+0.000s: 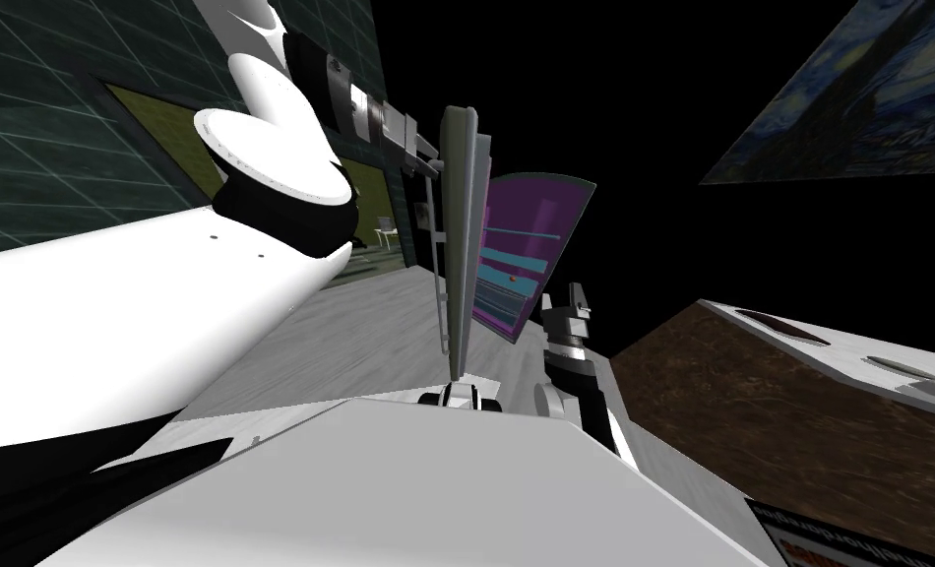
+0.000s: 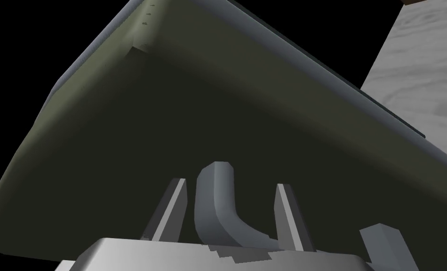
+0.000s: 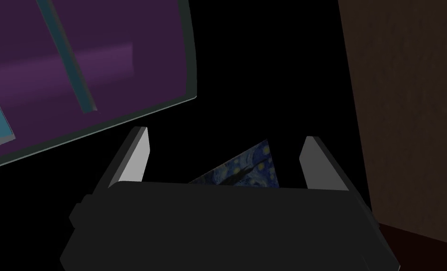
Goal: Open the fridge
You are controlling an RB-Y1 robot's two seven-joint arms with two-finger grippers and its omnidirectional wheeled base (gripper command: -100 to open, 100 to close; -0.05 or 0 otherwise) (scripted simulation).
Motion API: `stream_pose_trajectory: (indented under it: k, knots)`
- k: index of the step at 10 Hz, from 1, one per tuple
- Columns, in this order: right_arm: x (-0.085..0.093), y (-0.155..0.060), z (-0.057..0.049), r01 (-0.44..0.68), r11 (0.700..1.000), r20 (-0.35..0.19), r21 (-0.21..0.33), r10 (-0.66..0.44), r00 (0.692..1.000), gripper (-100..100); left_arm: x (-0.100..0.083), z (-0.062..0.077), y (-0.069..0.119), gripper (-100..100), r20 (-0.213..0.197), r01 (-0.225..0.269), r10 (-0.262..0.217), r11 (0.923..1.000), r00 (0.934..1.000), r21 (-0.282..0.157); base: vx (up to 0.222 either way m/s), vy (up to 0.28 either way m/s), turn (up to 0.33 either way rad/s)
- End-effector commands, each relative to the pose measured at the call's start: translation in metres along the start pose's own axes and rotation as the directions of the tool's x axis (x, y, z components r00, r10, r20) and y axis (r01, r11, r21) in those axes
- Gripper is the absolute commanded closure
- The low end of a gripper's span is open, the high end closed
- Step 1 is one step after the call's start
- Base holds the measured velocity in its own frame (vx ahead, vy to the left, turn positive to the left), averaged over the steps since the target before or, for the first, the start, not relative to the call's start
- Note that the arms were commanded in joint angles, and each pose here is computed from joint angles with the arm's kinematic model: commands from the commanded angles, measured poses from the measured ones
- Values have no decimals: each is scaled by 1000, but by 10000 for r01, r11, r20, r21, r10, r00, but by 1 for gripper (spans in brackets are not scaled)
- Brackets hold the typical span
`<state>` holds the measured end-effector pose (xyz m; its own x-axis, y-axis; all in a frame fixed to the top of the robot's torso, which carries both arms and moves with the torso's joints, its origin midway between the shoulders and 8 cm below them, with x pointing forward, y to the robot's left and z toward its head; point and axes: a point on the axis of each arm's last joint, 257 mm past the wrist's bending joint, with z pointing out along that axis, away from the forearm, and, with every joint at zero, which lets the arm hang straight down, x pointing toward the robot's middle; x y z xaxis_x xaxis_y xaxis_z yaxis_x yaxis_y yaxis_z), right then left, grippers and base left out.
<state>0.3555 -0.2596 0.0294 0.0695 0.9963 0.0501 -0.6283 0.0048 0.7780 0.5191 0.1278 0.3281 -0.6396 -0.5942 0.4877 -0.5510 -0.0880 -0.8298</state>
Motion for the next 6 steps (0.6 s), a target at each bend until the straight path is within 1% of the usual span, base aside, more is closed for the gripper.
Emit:
stream_pose_trajectory:
  k: [1, 2, 3, 4, 5, 6]
  knots:
    - [0, 0, 0, 2, 10000, -1, -1, -2, 10000, 0, 7, 5, 4, 100, -256, -75, 71, 9998, 9996, -175, 40, 210, -65]
    - [0, 0, 0, 3, 10000, -1, 1, -3, 10000, 0, 14, 10, 7, 100, -514, -156, 138, 9993, 9986, -348, 66, 266, -60]
    - [0, 0, 0, 5, 10000, -2, 1, -5, 10000, 0, 22, 15, 11, 100, -773, -243, 203, 9984, 9968, -518, 35, 336, -101]
    - [0, 0, 0, 6, 10000, -3, 2, -6, 10000, 0, 22, 15, 11, 100, -773, -243, 203, 9984, 9968, -518, 37, 259, -41]
    - [0, 0, 0, 5, 10000, -1, 3, -5, 10000, 0, 29, 20, 15, 100, -1033, -336, 264, 9971, 9943, -685, 55, 285, -25]
    - [0, 0, 0, 6, 10000, -2, 2, -6, 10000, 0, 29, 20, 15, 100, -1033, -336, 264, 9971, 9943, -685, 58, 270, -25]
